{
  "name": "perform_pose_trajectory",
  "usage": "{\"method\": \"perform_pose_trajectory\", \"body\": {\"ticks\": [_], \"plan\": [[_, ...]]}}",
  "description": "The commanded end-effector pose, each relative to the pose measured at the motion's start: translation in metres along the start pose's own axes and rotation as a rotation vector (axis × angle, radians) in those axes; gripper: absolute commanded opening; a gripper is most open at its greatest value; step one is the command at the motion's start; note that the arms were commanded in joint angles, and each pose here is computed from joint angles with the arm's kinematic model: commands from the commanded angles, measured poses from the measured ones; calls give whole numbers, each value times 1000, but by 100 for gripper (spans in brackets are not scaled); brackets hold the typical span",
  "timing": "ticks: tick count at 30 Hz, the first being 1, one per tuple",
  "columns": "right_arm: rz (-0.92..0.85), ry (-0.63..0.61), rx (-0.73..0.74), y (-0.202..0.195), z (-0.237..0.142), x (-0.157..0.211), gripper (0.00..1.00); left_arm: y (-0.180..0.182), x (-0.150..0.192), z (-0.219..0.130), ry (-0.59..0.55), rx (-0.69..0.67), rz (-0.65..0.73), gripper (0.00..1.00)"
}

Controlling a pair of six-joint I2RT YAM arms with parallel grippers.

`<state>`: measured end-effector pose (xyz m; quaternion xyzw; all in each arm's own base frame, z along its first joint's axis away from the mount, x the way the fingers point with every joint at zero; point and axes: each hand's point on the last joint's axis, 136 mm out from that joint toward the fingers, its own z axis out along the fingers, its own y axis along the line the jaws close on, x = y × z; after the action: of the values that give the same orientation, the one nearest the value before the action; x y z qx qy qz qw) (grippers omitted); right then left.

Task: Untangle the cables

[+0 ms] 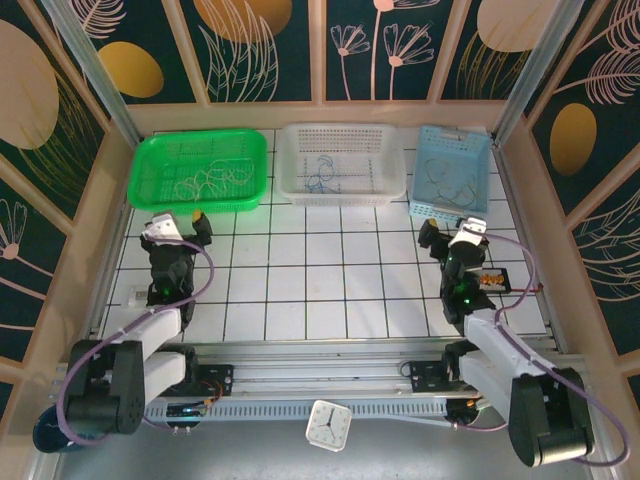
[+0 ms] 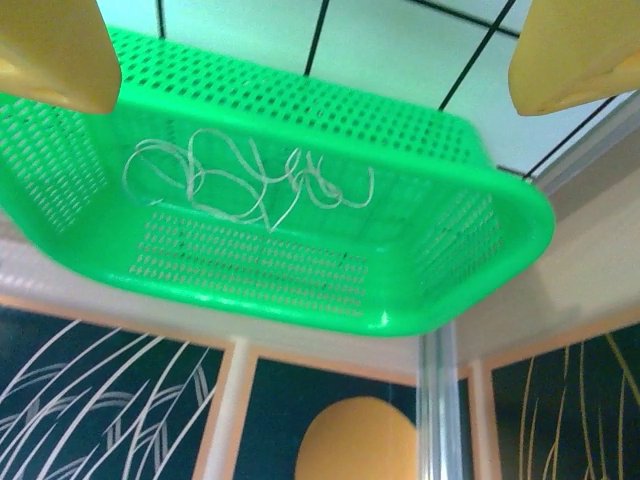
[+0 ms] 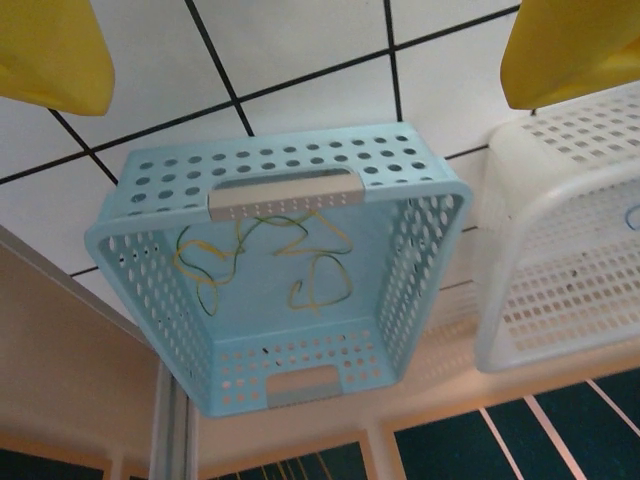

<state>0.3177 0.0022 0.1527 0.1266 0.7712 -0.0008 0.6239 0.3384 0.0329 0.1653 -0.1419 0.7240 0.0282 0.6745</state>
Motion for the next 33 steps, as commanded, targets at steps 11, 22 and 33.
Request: {"method": "perform_pose_trajectory", "body": {"ticks": [11,22,33], "plan": [[-107,-212,-88,9,14,-10,99,-21,14,8,-88,126,110,99],[-136,-227,-133,4,29,5,99,-21,28,32,-8,98,119,99],[-69,-106,-140,-6,64,11,99,-15,28,37,10,94,93,99]]}}
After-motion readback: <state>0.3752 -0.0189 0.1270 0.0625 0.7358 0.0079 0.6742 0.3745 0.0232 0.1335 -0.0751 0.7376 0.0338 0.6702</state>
